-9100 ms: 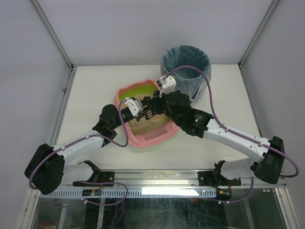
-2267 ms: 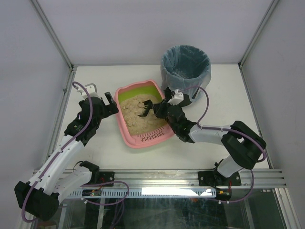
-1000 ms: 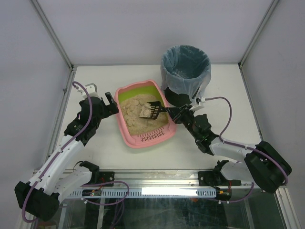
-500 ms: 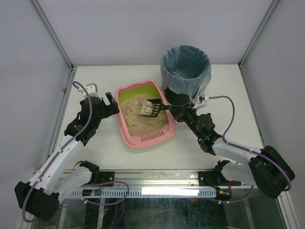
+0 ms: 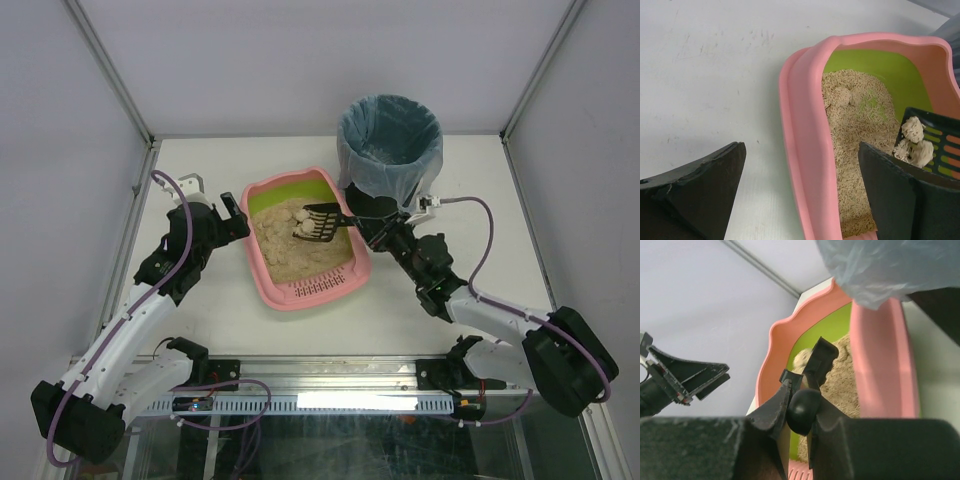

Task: Clean the litter box

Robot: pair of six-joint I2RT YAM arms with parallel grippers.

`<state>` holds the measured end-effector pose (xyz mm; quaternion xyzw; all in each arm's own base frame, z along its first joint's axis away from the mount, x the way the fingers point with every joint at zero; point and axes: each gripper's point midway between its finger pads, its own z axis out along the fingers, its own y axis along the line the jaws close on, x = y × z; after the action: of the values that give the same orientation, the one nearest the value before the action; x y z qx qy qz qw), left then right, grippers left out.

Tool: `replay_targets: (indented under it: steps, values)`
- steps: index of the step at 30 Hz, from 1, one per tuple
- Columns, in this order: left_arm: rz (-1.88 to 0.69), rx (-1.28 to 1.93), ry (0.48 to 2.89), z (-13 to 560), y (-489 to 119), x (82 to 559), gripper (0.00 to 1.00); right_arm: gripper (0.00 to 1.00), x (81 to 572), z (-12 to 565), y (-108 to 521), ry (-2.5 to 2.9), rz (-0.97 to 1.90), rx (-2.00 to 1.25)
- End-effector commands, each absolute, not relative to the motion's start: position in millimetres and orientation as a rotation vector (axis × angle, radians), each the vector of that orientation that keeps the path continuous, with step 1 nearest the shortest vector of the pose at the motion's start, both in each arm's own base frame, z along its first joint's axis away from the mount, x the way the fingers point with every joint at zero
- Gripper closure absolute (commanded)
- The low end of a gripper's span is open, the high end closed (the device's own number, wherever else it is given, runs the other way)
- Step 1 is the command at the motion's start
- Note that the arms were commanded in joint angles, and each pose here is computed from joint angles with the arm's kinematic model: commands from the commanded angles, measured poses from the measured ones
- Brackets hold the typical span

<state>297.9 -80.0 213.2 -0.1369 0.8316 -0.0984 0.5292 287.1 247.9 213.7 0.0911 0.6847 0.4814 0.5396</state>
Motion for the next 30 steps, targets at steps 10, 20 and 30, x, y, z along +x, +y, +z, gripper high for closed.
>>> replay_targets:
  steps: [10,20,30]
  values:
    - [-0.3,-0.303,1.924,235,-88,307,0.01,1.0,293,246,235,1.467,1.27,0.297]
    - [-0.304,-0.304,1.931,231,-88,306,0.01,1.0,289,259,240,1.466,1.288,0.24]
    - [-0.309,-0.309,1.933,230,-89,308,0.01,1.0,280,260,263,1.483,1.326,0.135]
